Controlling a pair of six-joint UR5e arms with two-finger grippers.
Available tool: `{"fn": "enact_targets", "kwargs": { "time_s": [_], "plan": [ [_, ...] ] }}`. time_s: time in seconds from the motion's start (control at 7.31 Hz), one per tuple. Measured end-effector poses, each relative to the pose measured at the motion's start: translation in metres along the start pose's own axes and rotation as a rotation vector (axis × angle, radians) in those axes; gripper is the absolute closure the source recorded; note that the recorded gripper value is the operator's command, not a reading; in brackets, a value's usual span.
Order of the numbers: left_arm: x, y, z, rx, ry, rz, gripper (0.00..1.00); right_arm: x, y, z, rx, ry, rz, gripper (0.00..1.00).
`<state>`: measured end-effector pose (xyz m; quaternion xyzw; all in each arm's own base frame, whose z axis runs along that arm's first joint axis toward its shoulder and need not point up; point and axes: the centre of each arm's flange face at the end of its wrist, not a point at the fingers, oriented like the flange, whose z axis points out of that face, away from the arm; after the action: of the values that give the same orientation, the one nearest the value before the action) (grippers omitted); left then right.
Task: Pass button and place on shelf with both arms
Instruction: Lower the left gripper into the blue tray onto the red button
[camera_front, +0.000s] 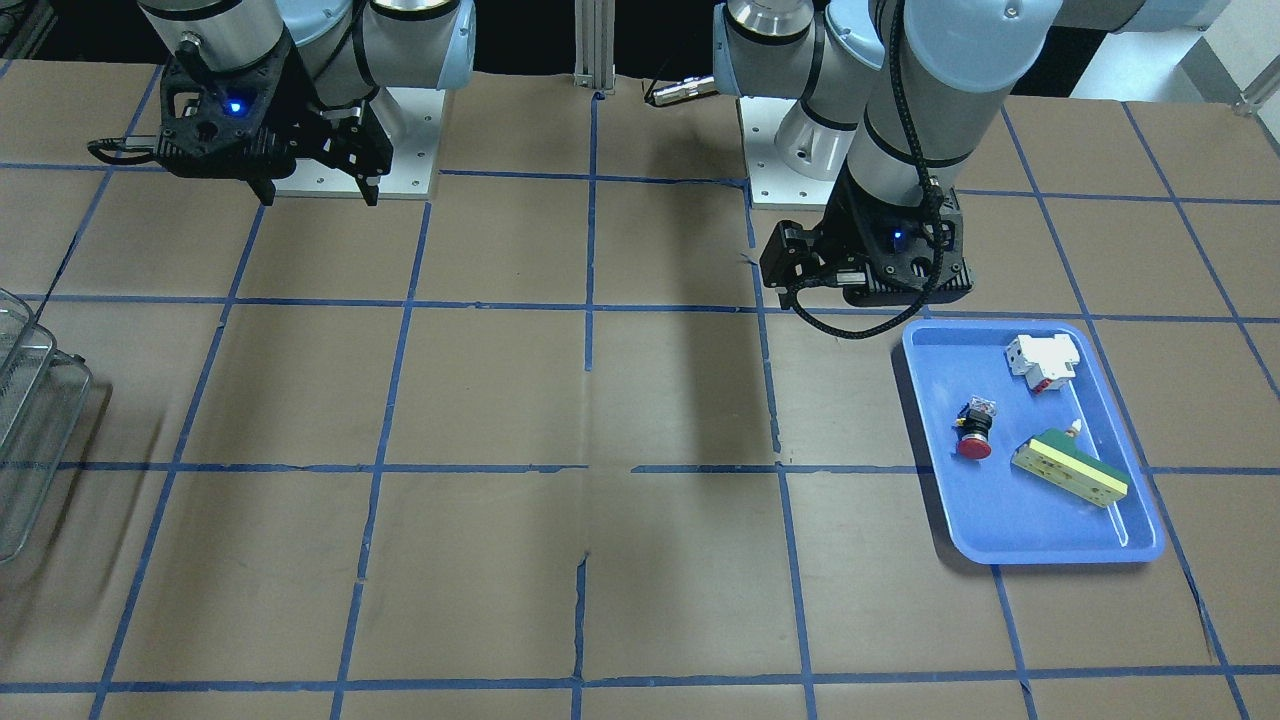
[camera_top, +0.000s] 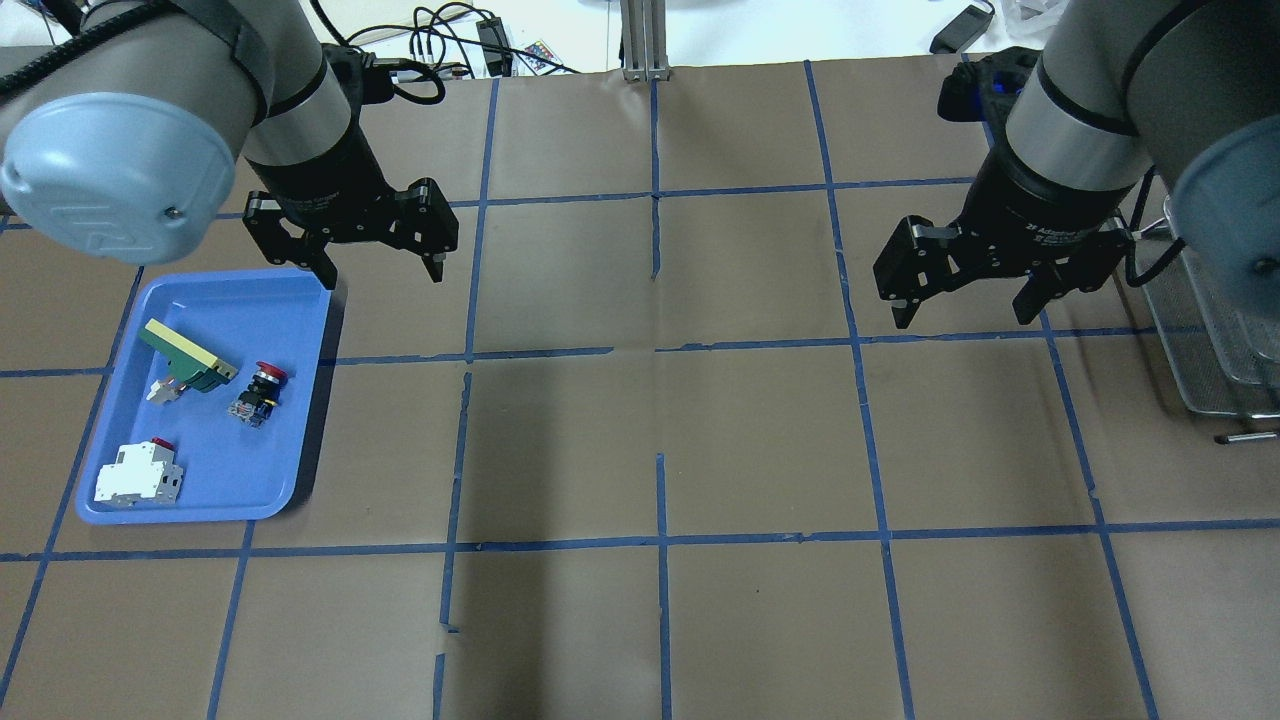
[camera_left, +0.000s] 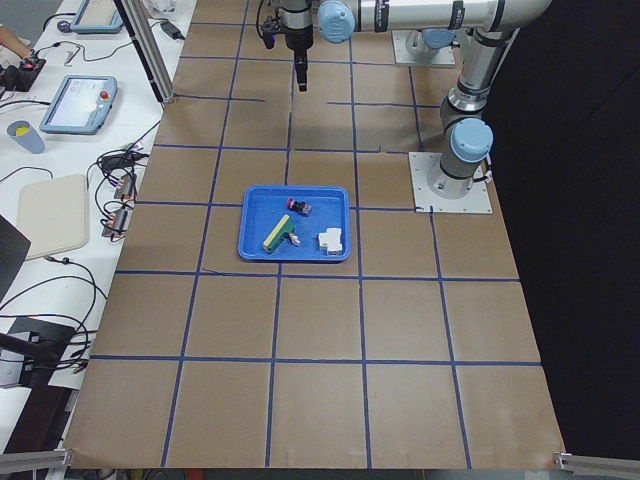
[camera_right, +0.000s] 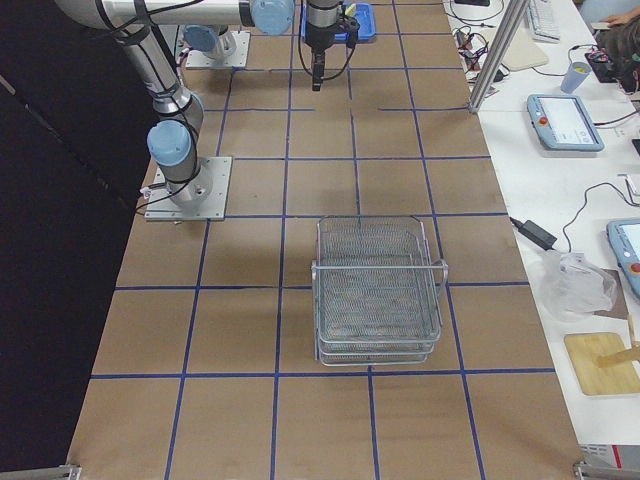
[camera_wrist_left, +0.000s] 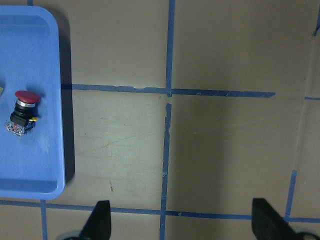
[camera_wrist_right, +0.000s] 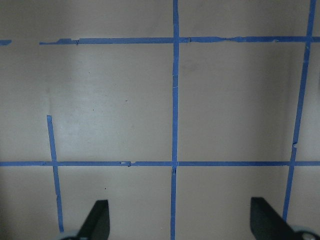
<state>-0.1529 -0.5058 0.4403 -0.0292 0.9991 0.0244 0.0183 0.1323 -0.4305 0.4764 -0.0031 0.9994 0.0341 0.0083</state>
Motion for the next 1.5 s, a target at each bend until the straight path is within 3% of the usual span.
{"fn": "enact_targets", "kwargs": {
  "time_s": [0.41, 0.55, 0.82, 1.09, 1.5],
  "plan": [
    [-0.021, -0.006, 0.009, -0.001, 0.000, 0.042, 0.00, 0.000, 0.000, 0.000, 0.000, 0.004, 0.000, 0.00],
    [-0.048, -0.013, 0.020, -0.014, 0.000, 0.074, 0.05, 0.000, 0.000, 0.000, 0.000, 0.005, -0.001, 0.00],
    [-0.125, -0.026, 0.072, -0.036, 0.009, 0.118, 0.04, 0.001, 0.000, 0.000, 0.000, 0.005, -0.003, 0.00],
    [-0.178, -0.025, 0.135, 0.012, 0.001, 0.199, 0.04, 0.001, 0.000, 0.000, 0.000, 0.006, -0.004, 0.00],
    [-0.249, -0.011, 0.192, -0.014, 0.031, 0.303, 0.07, 0.000, -0.001, 0.001, -0.003, -0.003, -0.012, 0.00]
  ]
}}
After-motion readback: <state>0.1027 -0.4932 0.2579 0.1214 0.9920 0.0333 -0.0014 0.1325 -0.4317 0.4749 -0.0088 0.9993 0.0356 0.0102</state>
